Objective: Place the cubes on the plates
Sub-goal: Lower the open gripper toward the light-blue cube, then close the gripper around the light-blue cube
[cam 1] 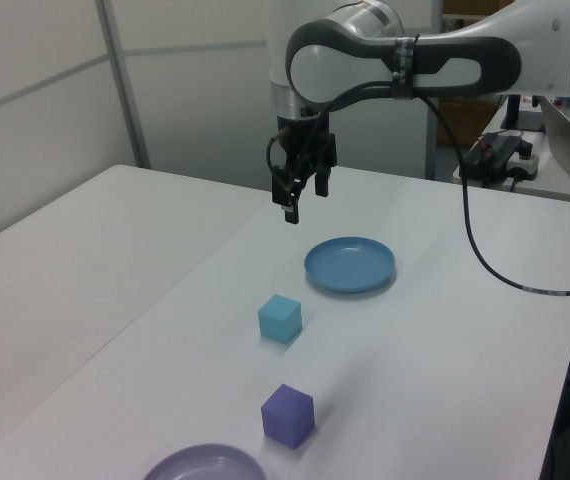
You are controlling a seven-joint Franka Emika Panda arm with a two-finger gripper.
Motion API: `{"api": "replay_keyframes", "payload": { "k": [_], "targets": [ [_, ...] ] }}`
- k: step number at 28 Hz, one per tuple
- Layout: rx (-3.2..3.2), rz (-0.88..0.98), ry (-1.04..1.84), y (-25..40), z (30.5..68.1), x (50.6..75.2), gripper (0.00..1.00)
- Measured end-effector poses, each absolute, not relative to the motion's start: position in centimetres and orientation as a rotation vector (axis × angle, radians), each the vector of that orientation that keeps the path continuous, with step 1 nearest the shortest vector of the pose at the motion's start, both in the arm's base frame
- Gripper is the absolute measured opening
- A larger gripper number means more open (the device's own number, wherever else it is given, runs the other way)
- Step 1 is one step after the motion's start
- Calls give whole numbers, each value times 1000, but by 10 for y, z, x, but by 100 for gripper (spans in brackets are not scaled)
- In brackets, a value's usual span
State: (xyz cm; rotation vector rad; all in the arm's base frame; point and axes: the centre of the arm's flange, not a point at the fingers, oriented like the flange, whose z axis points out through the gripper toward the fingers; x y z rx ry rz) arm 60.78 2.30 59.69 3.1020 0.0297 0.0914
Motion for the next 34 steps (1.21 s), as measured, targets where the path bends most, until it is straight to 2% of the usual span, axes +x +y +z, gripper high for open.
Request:
{"api": "replay_keyframes", "payload": {
  "k": [9, 13, 23, 28, 34],
  "targets": [
    [3172, 48, -37, 2, 589, 607, 100],
    [3205, 13, 65, -23, 573, 613, 100],
    [3234, -69, 214, -28, 491, 648, 100],
    [3239, -44, 185, -25, 446, 664, 100],
    [3197, -42, 113, -18, 399, 672, 100]
  ]
}}
